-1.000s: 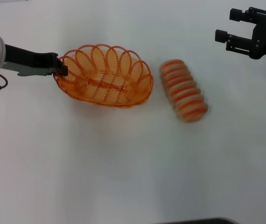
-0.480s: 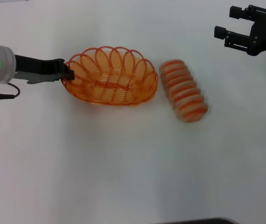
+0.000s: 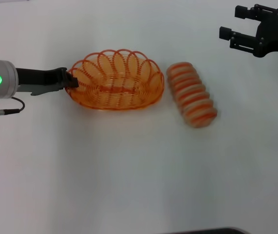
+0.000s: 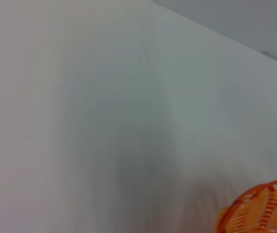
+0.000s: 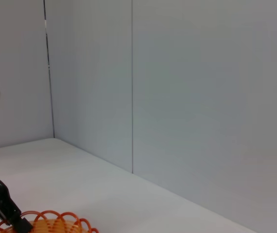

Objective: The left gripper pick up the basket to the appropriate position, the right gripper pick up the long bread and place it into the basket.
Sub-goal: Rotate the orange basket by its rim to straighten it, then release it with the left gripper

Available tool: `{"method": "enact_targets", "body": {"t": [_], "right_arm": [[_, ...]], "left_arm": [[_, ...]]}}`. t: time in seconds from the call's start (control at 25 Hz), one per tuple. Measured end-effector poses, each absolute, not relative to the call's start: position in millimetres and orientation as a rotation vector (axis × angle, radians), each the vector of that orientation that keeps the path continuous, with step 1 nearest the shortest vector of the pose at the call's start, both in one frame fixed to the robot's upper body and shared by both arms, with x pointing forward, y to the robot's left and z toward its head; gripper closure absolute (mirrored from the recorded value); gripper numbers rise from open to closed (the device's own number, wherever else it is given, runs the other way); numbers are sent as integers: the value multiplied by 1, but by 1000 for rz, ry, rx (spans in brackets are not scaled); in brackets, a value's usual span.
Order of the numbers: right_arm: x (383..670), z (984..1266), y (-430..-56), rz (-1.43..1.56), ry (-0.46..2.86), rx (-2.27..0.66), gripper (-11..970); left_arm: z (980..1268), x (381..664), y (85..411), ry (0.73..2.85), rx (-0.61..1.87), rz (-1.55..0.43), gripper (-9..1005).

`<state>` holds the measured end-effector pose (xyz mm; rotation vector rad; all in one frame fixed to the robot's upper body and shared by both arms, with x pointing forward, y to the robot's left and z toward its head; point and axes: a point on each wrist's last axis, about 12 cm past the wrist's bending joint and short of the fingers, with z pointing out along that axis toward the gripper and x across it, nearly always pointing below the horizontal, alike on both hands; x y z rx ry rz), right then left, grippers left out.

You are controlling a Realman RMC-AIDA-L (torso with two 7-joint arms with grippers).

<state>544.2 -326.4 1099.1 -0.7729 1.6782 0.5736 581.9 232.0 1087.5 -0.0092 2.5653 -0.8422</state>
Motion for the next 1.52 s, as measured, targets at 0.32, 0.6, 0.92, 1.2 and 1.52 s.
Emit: {"method": "enact_targets", "body": {"t": [0.32, 0.6, 0.92, 1.2, 1.52], "right_arm": [[545, 1099, -326, 575, 1676, -774, 260], [544, 1097, -325, 575, 1676, -772, 260], [545, 1096, -323, 576, 1670, -776, 261], [545, 1096, -323, 576, 1668, -778, 261], [545, 1096, -323, 570, 1666, -785, 260]], "left_arm": [[1083, 581, 233, 2547, -50, -830, 911], [1078, 580, 230, 2530, -87, -820, 911], [1076, 581, 231, 2514, -106, -811, 910], [1073, 580, 231, 2514, -120, -810, 910], [1071, 580, 230, 2509, -121, -802, 911]]}}
